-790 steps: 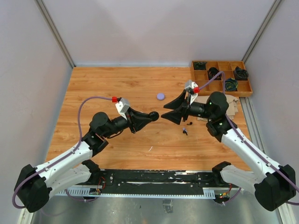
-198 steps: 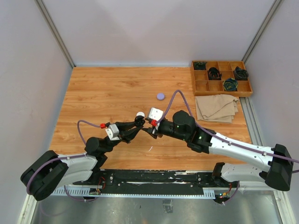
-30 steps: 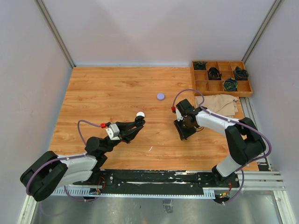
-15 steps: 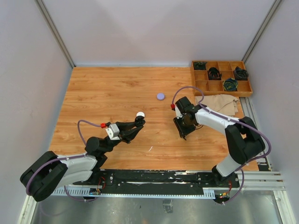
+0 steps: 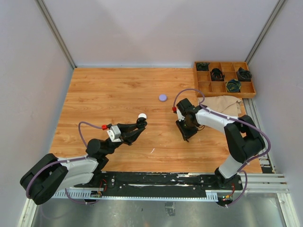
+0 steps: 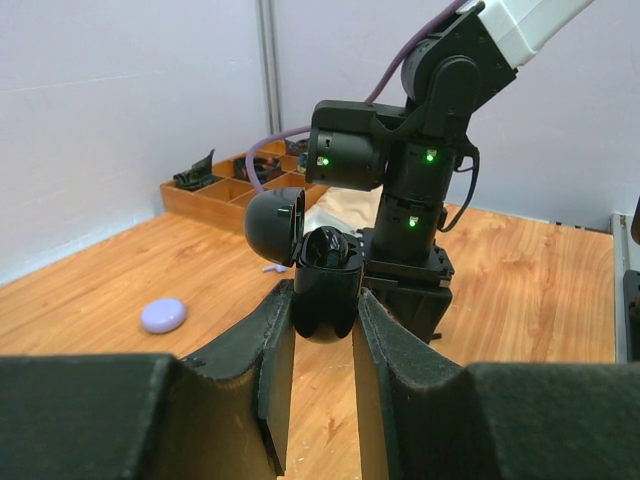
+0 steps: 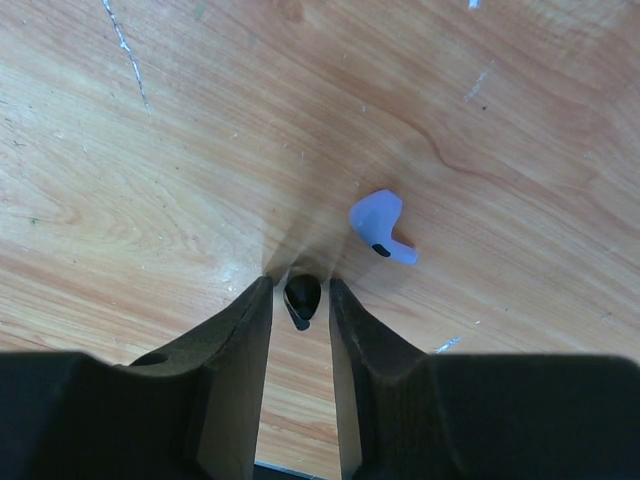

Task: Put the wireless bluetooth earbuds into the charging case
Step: Pick up the earbud from the center of the board, then place the earbud in the charging case.

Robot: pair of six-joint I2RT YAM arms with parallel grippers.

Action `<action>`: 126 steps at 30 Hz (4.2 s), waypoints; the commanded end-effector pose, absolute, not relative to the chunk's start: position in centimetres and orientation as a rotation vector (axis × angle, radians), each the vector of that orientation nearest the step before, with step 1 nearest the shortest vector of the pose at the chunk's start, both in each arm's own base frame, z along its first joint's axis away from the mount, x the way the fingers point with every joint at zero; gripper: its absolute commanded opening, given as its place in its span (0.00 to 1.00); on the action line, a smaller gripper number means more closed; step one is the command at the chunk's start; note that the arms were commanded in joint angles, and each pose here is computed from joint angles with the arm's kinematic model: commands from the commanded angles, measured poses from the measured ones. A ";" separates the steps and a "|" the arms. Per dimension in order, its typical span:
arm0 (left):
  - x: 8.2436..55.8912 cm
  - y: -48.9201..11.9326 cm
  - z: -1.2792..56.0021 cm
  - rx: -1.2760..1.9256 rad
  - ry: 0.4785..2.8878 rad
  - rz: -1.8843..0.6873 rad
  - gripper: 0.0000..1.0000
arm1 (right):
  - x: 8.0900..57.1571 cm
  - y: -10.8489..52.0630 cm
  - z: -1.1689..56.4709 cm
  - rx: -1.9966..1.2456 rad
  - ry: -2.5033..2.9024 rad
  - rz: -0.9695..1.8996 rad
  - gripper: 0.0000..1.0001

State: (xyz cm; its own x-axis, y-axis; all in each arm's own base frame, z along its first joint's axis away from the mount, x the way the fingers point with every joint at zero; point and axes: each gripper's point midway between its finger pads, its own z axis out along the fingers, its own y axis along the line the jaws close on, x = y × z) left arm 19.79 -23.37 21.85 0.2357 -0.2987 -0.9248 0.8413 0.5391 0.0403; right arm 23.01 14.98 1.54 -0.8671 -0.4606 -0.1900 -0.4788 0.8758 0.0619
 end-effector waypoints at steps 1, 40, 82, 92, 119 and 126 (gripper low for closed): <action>19.3 -23.0 20.9 0.629 1.069 -0.853 0.00 | 22.7 14.2 1.1 -0.748 2.916 0.105 0.28; 18.9 -21.7 21.4 0.610 1.009 -0.792 0.00 | 22.4 29.4 28.1 -0.746 1.691 0.853 0.12; 17.9 -21.9 22.1 0.622 0.969 -0.838 0.00 | 17.6 36.9 29.1 -0.769 1.391 1.218 0.12; 17.7 -21.7 22.4 0.610 0.959 -0.845 0.00 | 17.8 36.5 28.1 -0.751 1.407 1.199 0.12; 17.6 -21.7 22.5 0.598 0.952 -0.859 0.00 | 18.3 35.5 27.5 -0.699 1.434 1.157 0.26; 17.7 -21.8 22.2 0.601 0.963 -0.864 0.00 | 18.6 33.4 28.9 -0.712 1.410 1.036 0.35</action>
State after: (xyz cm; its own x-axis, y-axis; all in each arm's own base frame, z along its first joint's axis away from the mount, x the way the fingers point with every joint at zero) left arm 19.27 -23.27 23.32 0.2748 -0.3401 -0.8993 0.8470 0.5283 0.0590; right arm 18.86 34.38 27.02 -0.2131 0.1595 -0.9639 -0.8865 0.3831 0.2594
